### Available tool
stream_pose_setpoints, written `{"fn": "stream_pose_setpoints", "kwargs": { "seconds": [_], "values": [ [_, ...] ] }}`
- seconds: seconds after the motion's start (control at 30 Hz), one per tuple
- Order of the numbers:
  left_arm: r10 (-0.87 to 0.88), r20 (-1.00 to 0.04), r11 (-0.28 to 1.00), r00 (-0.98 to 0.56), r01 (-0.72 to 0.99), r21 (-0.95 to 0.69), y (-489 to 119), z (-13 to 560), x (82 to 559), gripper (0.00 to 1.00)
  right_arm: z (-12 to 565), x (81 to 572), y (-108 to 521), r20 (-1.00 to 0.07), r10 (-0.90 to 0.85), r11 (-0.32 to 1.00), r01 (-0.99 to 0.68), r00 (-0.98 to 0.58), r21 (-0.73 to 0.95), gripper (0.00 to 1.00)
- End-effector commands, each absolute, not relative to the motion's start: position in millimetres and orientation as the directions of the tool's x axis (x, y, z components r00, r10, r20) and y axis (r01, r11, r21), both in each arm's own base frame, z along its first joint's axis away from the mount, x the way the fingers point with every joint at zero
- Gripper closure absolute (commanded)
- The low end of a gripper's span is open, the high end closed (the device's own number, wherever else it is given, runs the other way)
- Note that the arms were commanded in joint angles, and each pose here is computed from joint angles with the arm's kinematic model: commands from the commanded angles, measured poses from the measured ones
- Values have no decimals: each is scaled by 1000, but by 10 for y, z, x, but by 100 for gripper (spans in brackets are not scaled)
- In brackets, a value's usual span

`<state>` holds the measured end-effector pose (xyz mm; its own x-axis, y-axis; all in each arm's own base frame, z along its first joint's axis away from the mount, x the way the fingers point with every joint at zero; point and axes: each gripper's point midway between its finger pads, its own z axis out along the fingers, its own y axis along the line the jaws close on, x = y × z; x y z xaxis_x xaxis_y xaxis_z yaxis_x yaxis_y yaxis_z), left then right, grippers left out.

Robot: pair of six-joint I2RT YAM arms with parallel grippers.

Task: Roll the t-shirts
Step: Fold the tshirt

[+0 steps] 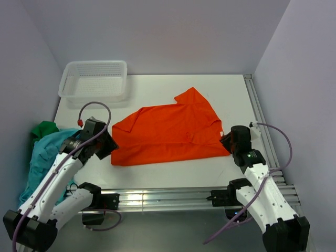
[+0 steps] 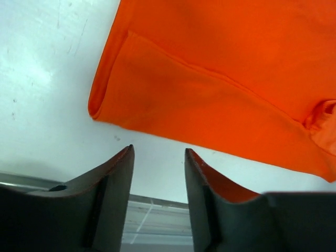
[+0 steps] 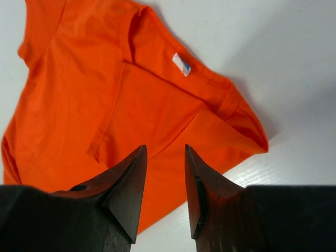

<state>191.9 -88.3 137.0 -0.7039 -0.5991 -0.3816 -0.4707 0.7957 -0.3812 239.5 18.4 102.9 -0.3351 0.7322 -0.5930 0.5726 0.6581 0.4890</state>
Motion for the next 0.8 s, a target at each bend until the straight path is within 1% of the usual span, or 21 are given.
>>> {"fn": "stream_pose_setpoints", "kwargs": {
  "seconds": [0.0, 0.03, 0.07, 0.13, 0.2, 0.23, 0.27, 0.33, 0.4, 0.63, 0.77],
  "values": [
    [-532, -416, 843, -738, -416, -341, -958, 1333, 2208, 53, 1263, 2647, 355, -622, 683, 726, 449, -384, 520, 58],
    [-525, -428, 847, -736, -402, -348, -997, 1326, 2318, 58, 1297, 2694, 405, -623, 676, 735, 420, -393, 533, 60],
    [-507, -442, 860, -740, -395, -324, -1037, 1271, 2522, 67, 1323, 2769, 464, -634, 653, 757, 379, -414, 531, 60],
    [-498, -433, 866, -751, -406, -292, -1036, 1173, 2586, 68, 1336, 2821, 475, -650, 631, 776, 359, -424, 519, 61],
    [-492, -460, 870, -739, -394, -297, -1078, 1203, 2777, 67, 1368, 2912, 509, -663, 600, 800, 333, -448, 499, 60],
    [-484, -450, 875, -751, -404, -267, -1080, 1104, 2837, 67, 1376, 2949, 510, -668, 591, 807, 332, -452, 488, 60],
    [-476, -463, 880, -748, -399, -259, -1086, 1123, 2926, 68, 1314, 2984, 512, -662, 581, 814, 344, -474, 468, 60],
    [-463, -456, 886, -760, -397, -237, -1124, 1015, 3049, 69, 1391, 3092, 527, -676, 560, 828, 327, -479, 455, 60],
    [-459, -471, 888, -753, -394, -236, -1147, 1000, 3186, 69, 1408, 3206, 562, -677, 548, 837, 316, -492, 448, 63],
    [-432, -440, 901, -787, -389, -190, -1265, 660, 3465, 65, 1486, 3539, 654, -671, 545, 838, 302, -502, 455, 65],
    [-418, -464, 907, -781, -384, -173, -1303, 607, 3634, 64, 1452, 3664, 723, -661, 536, 843, 281, -526, 460, 65]
  ]
}}
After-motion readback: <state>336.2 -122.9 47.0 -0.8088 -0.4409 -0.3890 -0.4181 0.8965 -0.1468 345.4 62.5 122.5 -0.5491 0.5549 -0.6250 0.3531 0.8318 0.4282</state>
